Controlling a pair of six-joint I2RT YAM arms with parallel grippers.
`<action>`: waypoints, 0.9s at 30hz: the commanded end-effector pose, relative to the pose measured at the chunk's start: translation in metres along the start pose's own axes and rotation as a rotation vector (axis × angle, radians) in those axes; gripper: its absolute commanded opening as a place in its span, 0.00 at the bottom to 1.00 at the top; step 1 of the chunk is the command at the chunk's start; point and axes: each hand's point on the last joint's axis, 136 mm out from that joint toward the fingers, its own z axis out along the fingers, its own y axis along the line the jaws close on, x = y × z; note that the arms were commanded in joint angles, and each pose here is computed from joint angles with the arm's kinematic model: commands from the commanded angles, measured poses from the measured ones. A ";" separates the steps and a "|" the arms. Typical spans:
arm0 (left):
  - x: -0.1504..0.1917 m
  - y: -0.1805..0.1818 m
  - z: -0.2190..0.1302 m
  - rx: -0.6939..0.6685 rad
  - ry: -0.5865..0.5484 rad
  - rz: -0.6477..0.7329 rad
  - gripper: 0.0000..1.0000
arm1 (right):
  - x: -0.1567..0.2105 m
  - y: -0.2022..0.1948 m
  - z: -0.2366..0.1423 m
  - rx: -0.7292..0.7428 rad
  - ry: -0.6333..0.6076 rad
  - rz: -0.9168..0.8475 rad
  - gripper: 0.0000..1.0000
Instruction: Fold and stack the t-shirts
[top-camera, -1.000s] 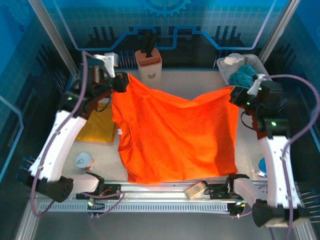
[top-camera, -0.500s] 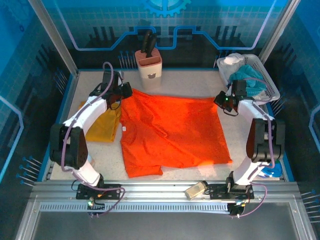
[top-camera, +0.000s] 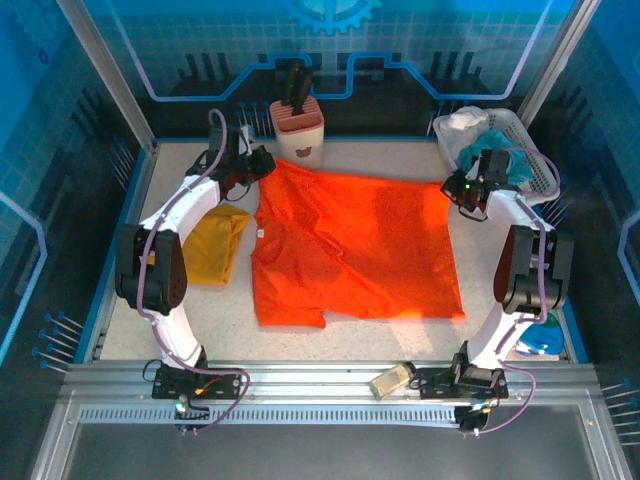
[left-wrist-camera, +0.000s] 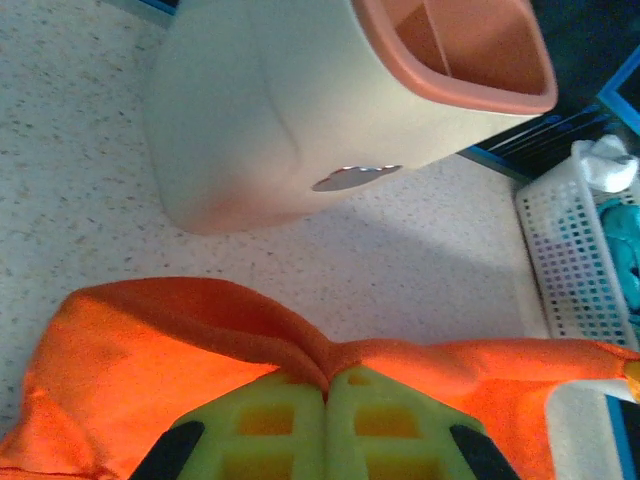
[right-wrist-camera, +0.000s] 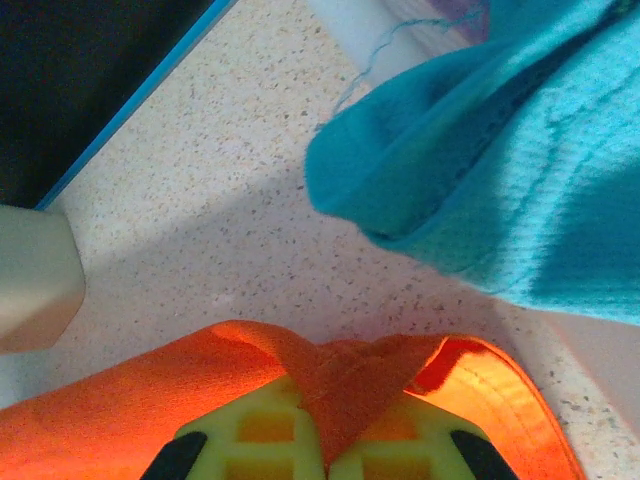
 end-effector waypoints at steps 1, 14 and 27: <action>0.009 -0.004 -0.007 0.039 0.066 -0.095 0.00 | 0.012 0.011 -0.004 -0.049 0.047 -0.025 0.00; 0.066 0.025 -0.050 0.030 0.263 -0.335 0.00 | 0.058 -0.033 -0.029 0.171 0.229 -0.022 0.00; 0.116 0.047 -0.056 0.095 0.385 -0.534 0.00 | 0.077 -0.056 -0.026 0.227 0.243 -0.018 0.00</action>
